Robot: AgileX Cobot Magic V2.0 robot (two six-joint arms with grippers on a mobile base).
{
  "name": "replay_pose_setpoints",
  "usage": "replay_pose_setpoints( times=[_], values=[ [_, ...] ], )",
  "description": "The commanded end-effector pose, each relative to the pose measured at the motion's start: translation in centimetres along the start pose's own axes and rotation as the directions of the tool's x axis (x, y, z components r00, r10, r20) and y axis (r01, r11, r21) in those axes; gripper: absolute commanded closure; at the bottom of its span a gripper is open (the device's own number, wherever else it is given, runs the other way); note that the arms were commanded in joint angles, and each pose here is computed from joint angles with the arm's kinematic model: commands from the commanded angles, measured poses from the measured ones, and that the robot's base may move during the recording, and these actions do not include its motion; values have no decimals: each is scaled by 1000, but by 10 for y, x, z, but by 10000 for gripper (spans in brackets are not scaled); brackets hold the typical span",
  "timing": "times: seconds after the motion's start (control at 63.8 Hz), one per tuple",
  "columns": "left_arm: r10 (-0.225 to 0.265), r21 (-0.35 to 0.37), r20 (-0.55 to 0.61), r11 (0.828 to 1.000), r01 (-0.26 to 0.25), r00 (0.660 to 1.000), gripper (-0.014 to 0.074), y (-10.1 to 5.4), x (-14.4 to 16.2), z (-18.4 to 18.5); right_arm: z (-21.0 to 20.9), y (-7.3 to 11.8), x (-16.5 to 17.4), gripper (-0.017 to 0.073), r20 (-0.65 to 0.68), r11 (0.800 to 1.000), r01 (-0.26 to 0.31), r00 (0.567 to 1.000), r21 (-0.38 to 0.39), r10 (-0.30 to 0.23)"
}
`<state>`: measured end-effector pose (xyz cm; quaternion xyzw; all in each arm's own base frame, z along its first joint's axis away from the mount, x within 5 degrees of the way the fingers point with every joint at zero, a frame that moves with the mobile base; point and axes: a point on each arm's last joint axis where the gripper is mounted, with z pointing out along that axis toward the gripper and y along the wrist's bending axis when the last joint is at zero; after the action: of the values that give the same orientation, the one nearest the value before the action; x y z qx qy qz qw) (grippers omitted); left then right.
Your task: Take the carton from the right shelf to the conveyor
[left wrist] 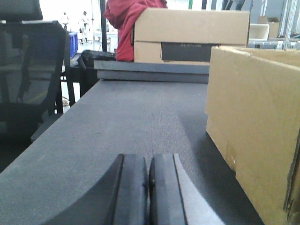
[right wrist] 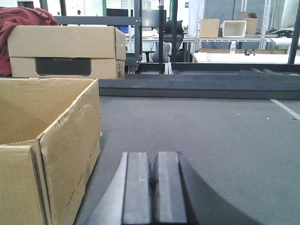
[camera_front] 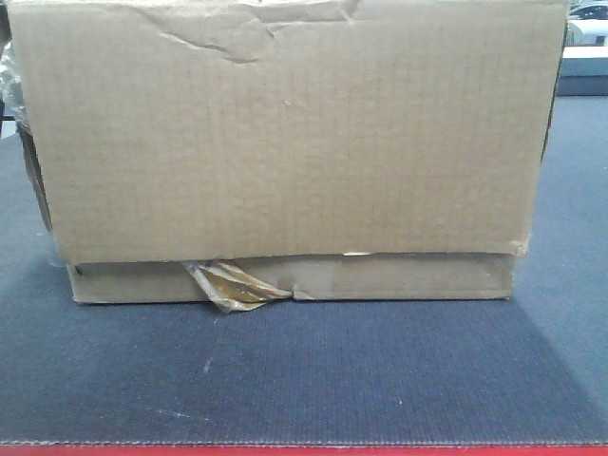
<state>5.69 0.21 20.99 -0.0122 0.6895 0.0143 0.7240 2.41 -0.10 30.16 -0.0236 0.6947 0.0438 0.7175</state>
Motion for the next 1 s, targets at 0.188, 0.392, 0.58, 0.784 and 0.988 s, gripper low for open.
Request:
replay_pose_setpoints(
  times=[0.188, 0.392, 0.58, 0.784, 0.988],
  values=[
    [-2, -3, 33, 1000, 2, 999, 579, 0, -3, -1, -1, 0, -2, 638, 28, 1000, 14, 999, 5, -14],
    [-2, -3, 33, 1000, 2, 999, 579, 0, -3, -1, -1, 0, -2, 638, 28, 1000, 14, 999, 5, -14],
    [-2, -3, 33, 1000, 2, 999, 579, 0, -3, -1, -1, 0, -2, 638, 28, 1000, 14, 999, 5, -14],
    [-2, -3, 33, 1000, 2, 999, 579, 0, -3, -1, -1, 0, -2, 638, 28, 1000, 14, 999, 5, -14],
    [-2, -3, 33, 1000, 2, 999, 579, 0, -3, -1, -1, 1, -8, 638, 92, 1000, -17, 996, 25, 14]
  ],
)
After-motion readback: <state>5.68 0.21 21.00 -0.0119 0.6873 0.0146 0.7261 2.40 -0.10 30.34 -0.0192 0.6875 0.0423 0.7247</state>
